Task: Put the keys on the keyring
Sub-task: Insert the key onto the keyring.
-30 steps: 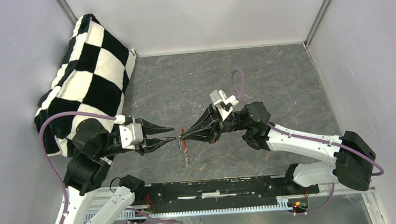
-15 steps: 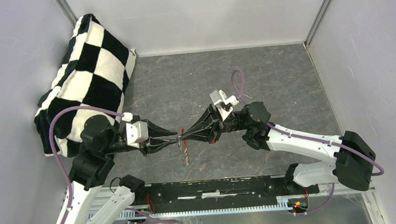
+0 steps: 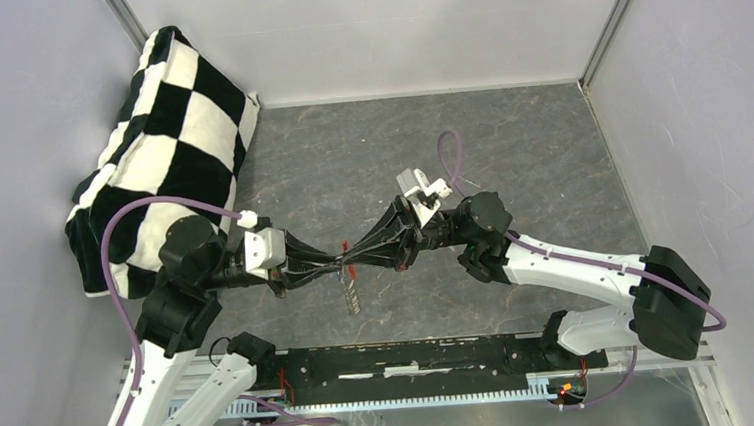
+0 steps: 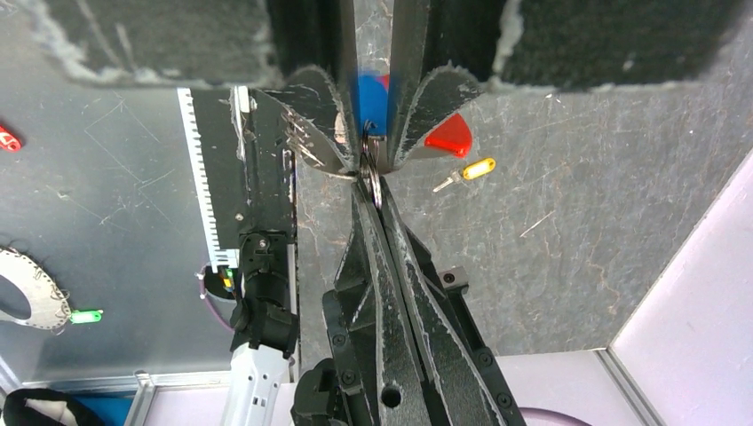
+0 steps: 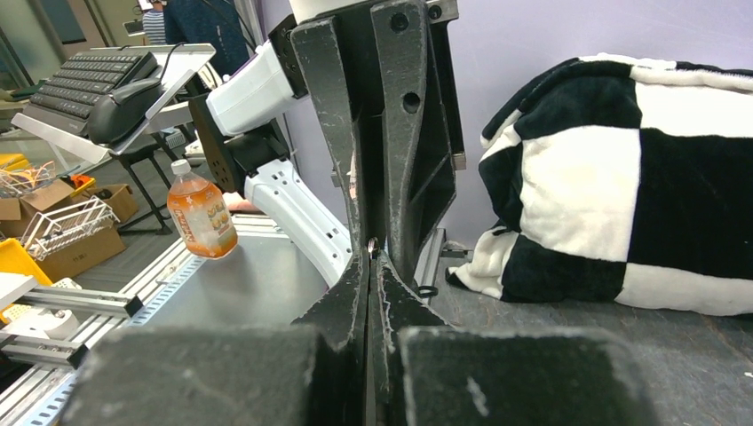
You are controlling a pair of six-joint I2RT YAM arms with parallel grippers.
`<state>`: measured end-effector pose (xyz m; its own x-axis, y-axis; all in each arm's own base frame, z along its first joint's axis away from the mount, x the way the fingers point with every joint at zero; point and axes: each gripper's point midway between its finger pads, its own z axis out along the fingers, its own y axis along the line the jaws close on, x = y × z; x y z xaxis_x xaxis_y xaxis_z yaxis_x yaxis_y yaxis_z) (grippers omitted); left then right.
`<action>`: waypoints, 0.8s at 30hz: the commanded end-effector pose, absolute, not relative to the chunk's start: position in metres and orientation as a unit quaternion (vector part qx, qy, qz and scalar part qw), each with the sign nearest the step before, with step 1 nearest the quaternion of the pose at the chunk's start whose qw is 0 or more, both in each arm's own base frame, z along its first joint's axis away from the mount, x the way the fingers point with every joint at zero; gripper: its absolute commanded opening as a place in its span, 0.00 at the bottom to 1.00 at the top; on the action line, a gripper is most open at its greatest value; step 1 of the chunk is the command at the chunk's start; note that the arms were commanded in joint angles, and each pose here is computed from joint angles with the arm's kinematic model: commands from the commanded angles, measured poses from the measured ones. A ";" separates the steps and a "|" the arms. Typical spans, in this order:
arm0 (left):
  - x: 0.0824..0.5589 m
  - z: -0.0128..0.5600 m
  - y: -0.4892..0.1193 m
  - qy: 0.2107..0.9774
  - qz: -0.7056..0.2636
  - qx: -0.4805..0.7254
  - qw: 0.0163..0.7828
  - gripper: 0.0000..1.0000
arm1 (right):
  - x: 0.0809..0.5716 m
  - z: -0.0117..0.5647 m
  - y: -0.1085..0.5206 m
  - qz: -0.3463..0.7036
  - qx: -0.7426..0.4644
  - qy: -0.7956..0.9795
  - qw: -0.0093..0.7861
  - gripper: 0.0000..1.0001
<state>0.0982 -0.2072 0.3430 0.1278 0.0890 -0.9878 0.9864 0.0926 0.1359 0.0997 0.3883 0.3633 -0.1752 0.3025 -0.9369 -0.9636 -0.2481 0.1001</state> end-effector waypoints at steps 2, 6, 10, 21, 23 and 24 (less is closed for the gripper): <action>0.096 0.351 -0.210 0.502 -0.433 0.523 0.536 0.16 | 0.096 0.394 0.384 0.670 -0.430 0.338 0.503 0.00; 0.096 0.350 -0.208 0.506 -0.426 0.523 0.537 0.02 | 0.098 0.389 0.384 0.654 -0.440 0.353 0.504 0.02; 0.096 0.340 -0.202 0.510 -0.396 0.544 0.536 0.02 | 0.109 0.382 0.382 0.602 -0.477 0.386 0.511 0.26; 0.104 0.321 -0.193 0.519 -0.341 0.601 0.503 0.02 | 0.120 0.340 0.385 0.471 -0.621 0.468 0.417 0.53; 0.106 0.315 -0.191 0.523 -0.328 0.616 0.489 0.02 | 0.114 0.337 0.388 0.453 -0.641 0.470 0.404 0.52; 0.107 0.313 -0.190 0.524 -0.326 0.619 0.486 0.02 | 0.112 0.338 0.389 0.454 -0.643 0.467 0.403 0.50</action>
<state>0.1062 -0.1953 0.3111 0.1545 0.2892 -0.9447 0.9819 0.0608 0.1792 0.1219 0.3926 0.3555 0.1186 -0.1268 -0.9848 -0.9759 -0.1980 -0.0920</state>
